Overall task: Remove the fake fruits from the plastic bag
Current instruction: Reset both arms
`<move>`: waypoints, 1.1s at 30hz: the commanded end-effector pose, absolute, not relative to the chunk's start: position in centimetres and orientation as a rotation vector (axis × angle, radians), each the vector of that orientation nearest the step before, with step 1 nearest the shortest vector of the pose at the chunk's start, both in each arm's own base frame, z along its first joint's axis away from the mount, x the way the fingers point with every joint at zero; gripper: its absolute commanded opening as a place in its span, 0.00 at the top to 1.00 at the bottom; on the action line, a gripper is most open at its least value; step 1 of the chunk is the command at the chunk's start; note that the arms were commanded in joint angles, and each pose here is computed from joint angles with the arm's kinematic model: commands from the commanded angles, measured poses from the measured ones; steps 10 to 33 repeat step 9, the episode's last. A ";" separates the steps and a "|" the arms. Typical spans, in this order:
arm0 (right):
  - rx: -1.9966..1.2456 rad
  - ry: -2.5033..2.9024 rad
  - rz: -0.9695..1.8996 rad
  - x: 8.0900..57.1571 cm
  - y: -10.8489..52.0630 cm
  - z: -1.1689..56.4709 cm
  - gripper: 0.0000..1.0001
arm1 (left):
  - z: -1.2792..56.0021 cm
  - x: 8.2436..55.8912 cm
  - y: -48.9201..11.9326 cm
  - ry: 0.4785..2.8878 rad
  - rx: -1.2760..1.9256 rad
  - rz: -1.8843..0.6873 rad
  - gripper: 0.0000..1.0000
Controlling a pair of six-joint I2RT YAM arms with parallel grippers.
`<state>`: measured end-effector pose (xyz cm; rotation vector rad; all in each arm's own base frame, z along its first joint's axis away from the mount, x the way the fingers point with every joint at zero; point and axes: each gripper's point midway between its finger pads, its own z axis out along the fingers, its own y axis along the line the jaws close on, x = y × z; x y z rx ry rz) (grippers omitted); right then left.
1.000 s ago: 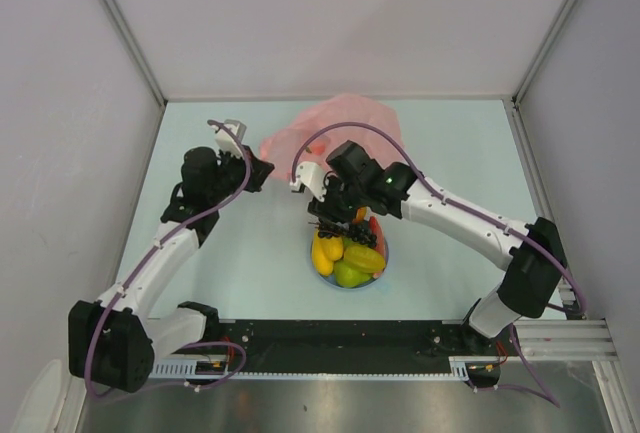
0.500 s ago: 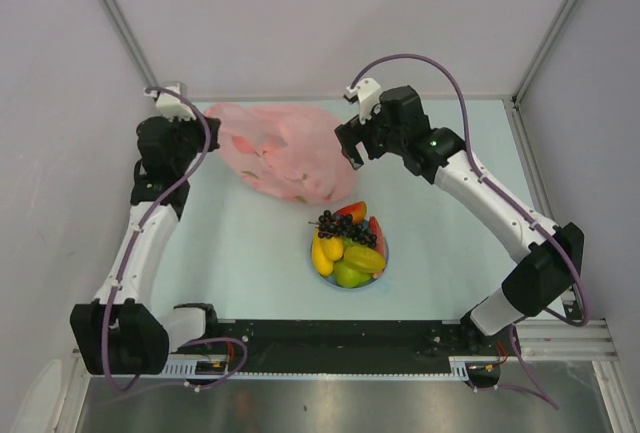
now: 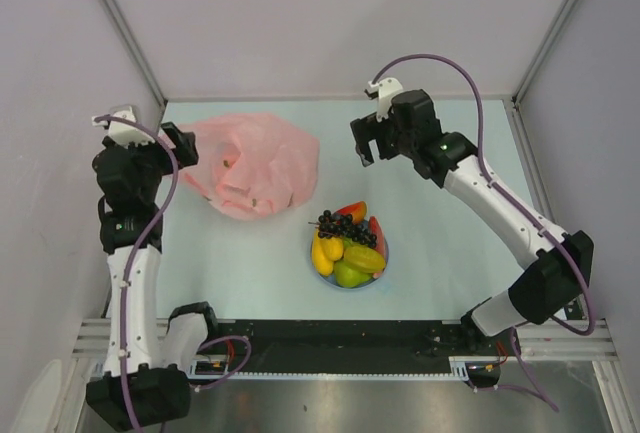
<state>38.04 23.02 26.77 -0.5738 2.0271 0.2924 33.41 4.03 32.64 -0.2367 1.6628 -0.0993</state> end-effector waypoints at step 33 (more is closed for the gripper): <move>-0.304 2.028 0.237 35.4 15.5 28.8 0.00 | 37.5 31.0 -9.0 1.584 0.411 -0.448 0.00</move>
